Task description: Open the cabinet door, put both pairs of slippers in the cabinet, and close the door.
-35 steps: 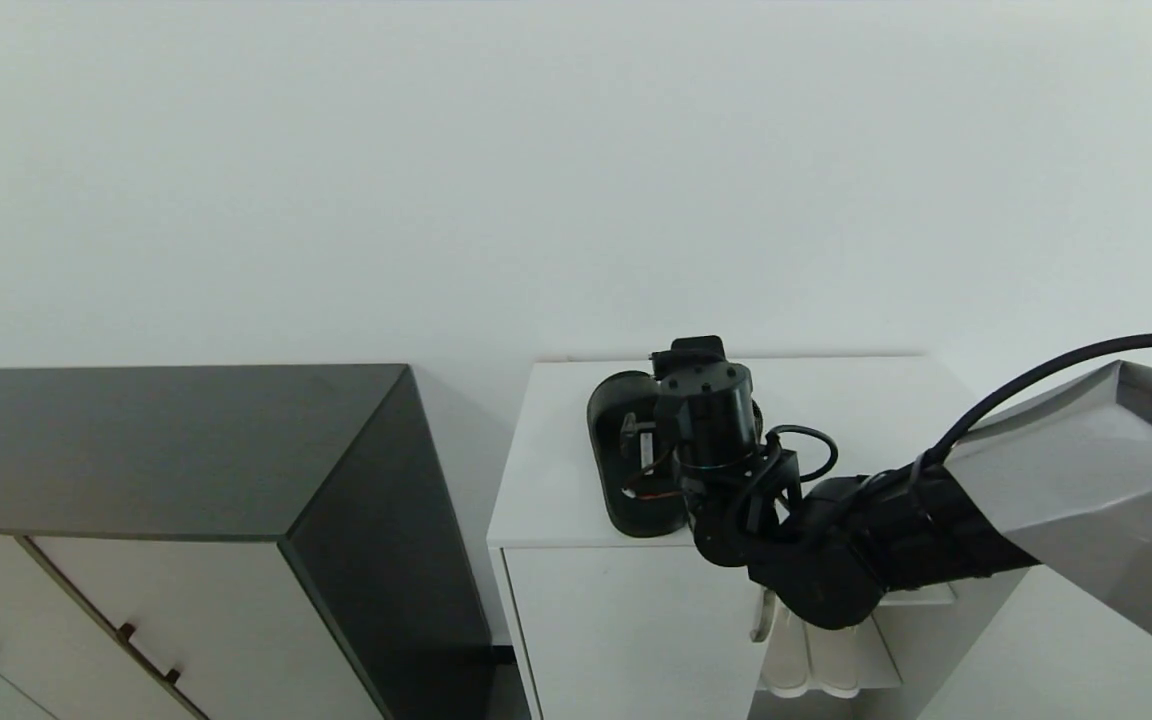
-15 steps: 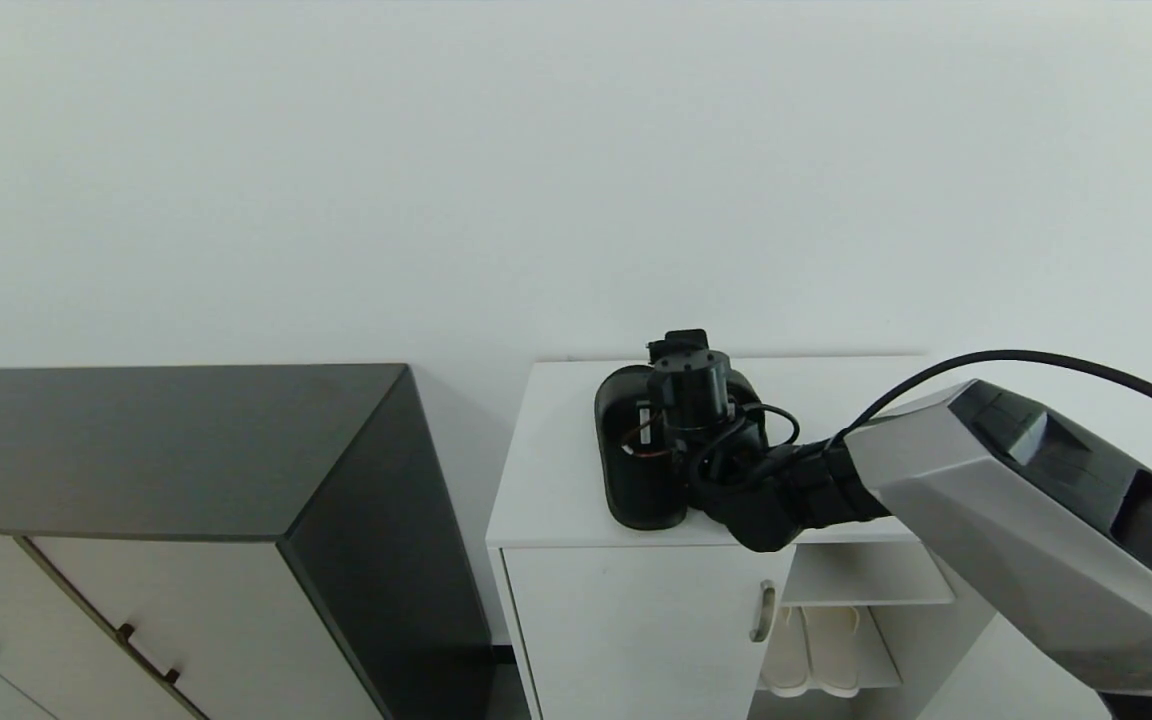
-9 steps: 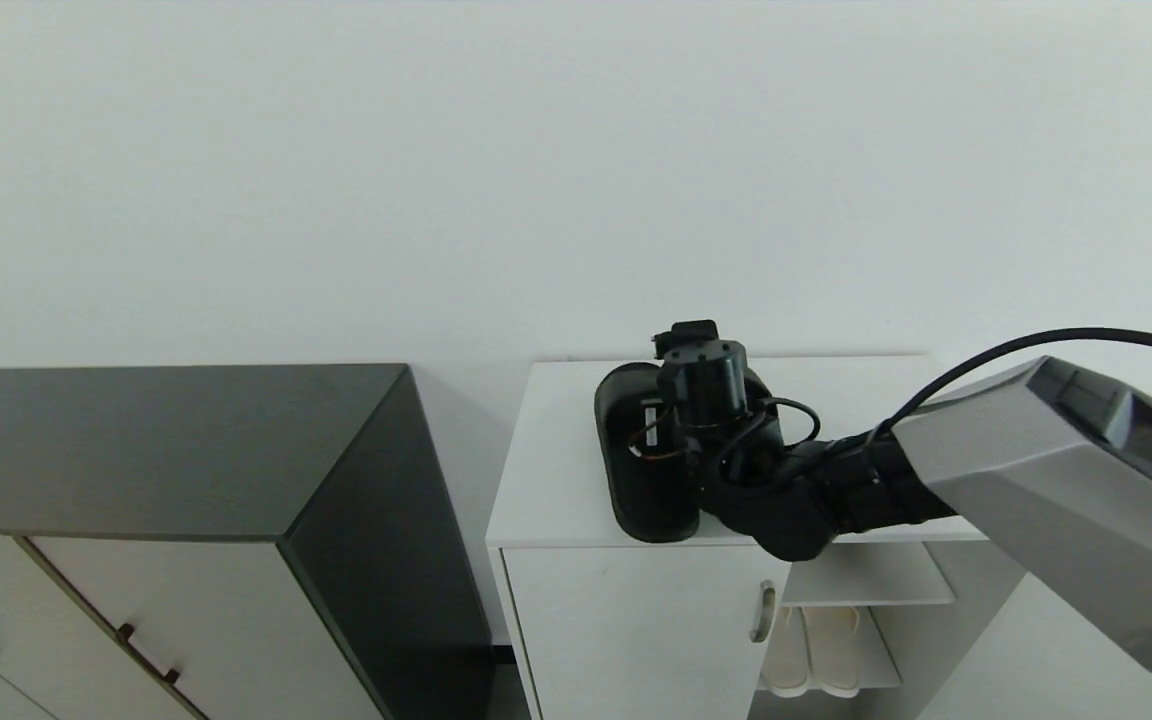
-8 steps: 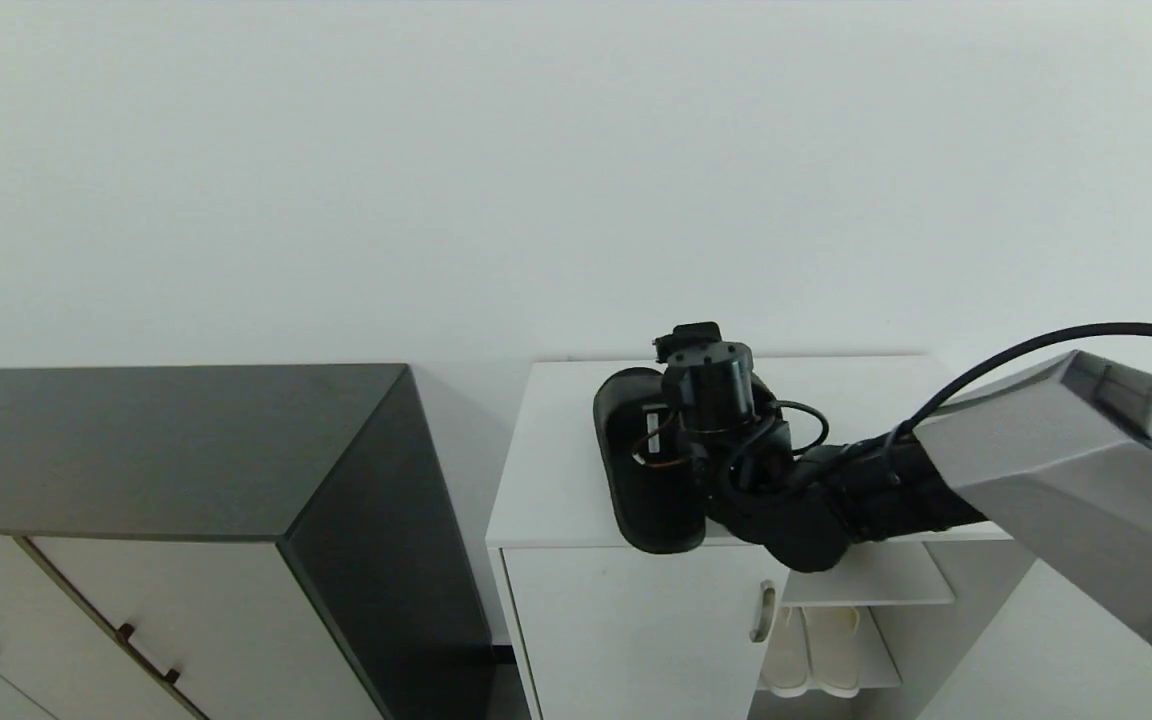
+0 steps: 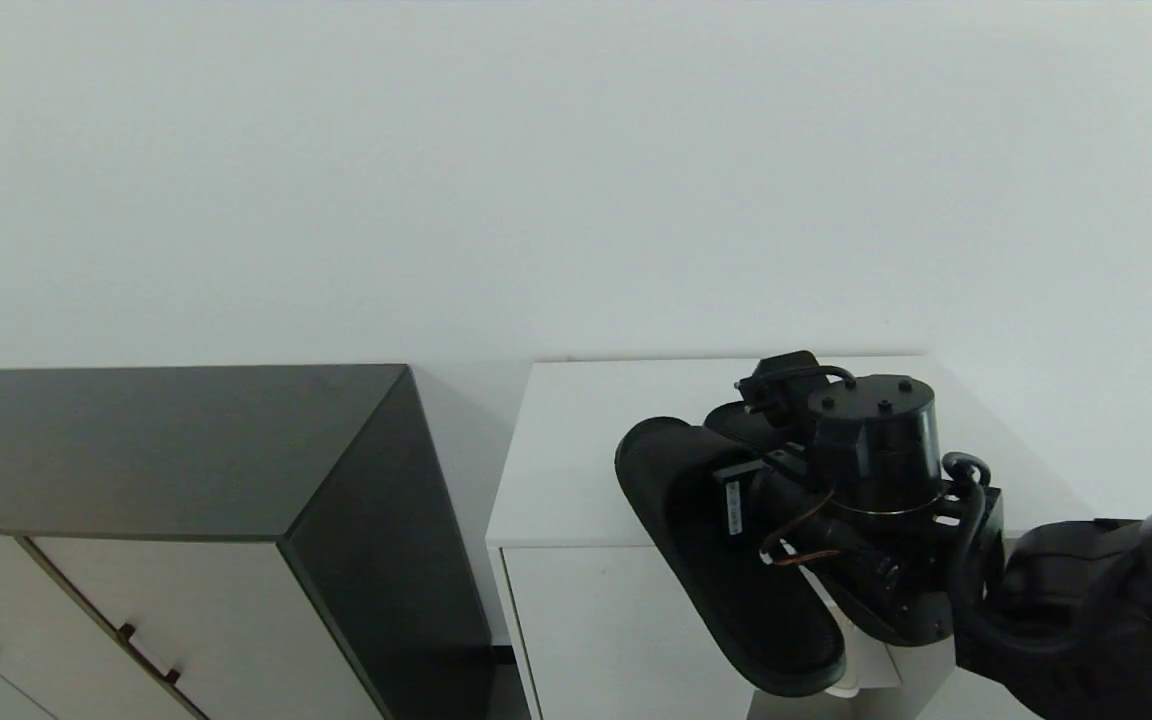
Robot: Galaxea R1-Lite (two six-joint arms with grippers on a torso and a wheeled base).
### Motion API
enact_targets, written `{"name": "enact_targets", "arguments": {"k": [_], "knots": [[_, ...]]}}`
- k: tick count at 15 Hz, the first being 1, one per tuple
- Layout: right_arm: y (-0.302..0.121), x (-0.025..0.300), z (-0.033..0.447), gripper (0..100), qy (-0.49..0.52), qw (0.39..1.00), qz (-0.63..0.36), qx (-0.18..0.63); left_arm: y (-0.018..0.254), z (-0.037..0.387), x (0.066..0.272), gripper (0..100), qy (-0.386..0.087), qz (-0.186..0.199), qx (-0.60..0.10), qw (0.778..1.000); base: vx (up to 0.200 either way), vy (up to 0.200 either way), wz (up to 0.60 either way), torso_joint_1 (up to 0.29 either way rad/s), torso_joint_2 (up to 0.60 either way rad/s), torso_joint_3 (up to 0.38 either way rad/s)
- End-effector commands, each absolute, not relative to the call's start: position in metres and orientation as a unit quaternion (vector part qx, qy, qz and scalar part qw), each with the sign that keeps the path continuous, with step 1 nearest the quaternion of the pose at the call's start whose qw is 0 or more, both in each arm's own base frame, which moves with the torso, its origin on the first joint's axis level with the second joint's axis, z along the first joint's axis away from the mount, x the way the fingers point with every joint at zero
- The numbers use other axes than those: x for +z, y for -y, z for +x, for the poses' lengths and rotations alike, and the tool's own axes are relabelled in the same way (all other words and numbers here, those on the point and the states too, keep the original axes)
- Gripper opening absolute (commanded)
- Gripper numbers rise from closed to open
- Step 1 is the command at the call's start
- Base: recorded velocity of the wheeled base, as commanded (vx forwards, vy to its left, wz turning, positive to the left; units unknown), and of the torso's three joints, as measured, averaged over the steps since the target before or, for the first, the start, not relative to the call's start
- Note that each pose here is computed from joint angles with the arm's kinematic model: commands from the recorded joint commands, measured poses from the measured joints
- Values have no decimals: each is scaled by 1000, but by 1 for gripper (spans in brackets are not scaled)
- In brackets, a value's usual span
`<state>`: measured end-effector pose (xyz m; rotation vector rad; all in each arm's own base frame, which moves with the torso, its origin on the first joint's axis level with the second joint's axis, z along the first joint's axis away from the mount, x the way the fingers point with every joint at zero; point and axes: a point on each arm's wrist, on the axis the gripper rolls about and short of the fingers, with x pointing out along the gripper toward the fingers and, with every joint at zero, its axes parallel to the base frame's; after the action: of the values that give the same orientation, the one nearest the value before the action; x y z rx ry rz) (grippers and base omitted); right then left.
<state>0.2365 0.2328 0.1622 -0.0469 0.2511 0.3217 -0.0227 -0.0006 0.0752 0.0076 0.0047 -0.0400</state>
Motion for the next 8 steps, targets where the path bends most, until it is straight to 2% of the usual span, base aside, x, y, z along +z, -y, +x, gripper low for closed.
{"name": "enact_targets", "arguments": {"k": [1,3,8], "knots": [[-226,172,229,0,-114,980,-15,161,1,-23,75,0,-3,4,-20,1000,0,0,0,0,0,0],[-225,169,229,0,-118,980,-18,159,1,-23,75,0,-3,5,-21,1000,0,0,0,0,0,0],[-225,167,229,0,-121,979,-21,161,1,-23,75,0,-3,5,-22,1000,-200,0,0,8,4,3]]}}
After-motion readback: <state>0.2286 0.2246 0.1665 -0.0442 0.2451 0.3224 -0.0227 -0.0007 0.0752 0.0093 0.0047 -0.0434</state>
